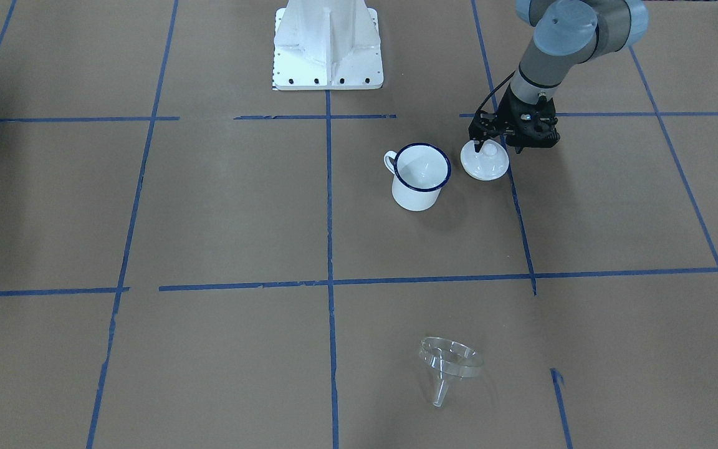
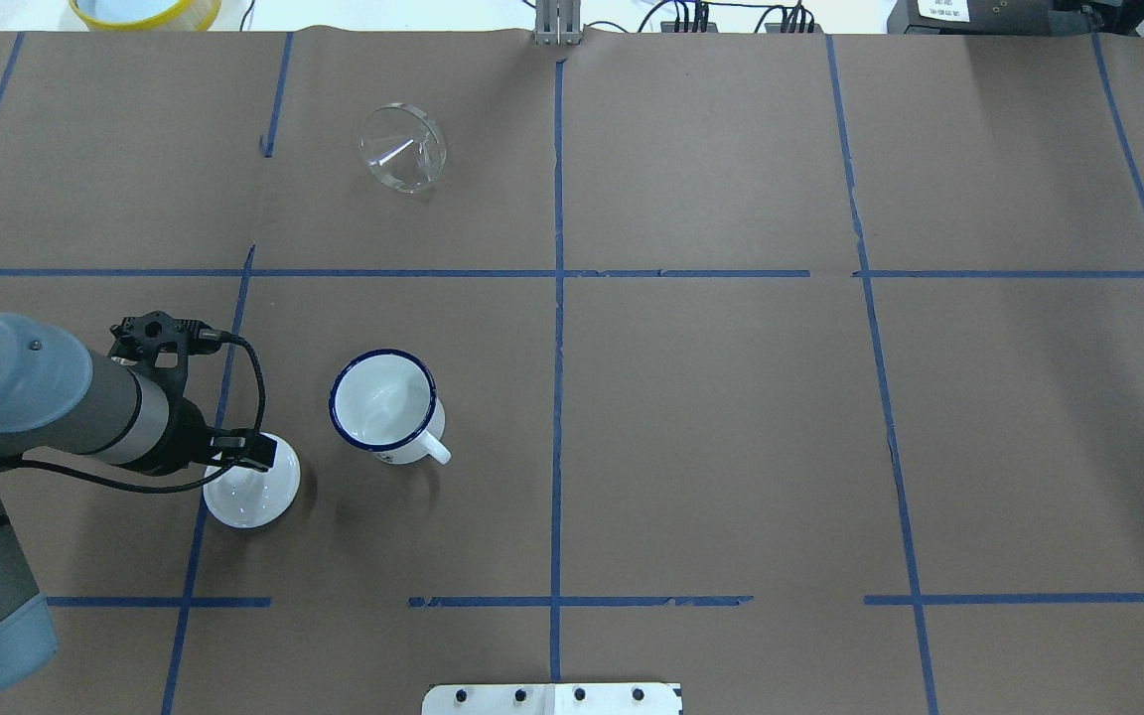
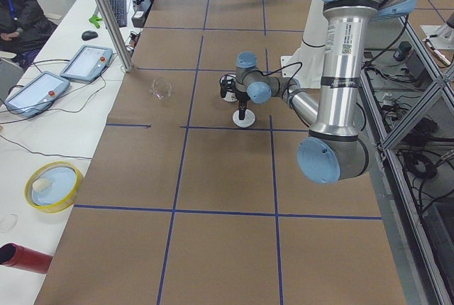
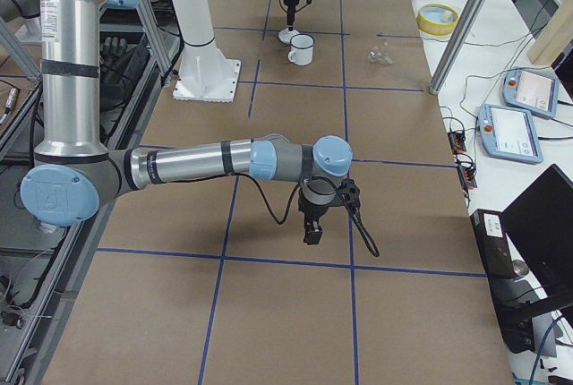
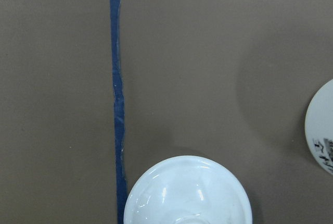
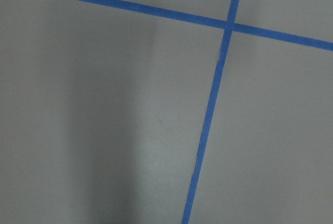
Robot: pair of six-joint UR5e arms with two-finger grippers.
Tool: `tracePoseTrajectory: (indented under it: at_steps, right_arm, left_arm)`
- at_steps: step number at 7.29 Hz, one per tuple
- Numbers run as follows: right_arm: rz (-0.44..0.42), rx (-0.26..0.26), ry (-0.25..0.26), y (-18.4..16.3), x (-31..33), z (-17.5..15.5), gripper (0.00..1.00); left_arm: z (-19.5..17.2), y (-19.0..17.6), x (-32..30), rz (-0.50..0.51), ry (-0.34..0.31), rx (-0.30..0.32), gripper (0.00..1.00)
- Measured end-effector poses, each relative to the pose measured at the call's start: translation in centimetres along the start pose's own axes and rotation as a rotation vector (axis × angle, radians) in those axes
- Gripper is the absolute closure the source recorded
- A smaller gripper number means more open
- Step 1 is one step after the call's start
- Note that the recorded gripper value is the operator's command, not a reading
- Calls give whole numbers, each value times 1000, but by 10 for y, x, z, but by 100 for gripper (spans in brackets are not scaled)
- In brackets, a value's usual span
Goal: Remove funnel from cup
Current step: 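Move the left gripper down onto the small white lid beside the mug, then grasp the white lid with the left gripper and lift it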
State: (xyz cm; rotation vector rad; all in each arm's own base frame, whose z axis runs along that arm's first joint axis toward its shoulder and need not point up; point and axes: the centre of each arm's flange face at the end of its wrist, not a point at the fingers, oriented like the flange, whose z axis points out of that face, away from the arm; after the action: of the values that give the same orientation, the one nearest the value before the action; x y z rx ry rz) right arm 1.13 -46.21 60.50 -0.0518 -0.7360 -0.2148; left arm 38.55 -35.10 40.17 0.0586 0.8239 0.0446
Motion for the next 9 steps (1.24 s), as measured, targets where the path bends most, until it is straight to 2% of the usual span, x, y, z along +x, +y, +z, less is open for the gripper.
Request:
tracePoseTrajectory:
  at_steps: [2, 6, 9]
  right_arm:
    - [0, 0, 0, 0, 0, 0, 0]
    - [0, 0, 0, 0, 0, 0, 0]
    - [0, 0, 0, 0, 0, 0, 0]
  left_arm:
    - [4, 3, 5, 8, 7, -5, 30]
    - [5, 4, 7, 11, 11, -6, 31]
    - [5, 4, 7, 13, 10, -7, 38]
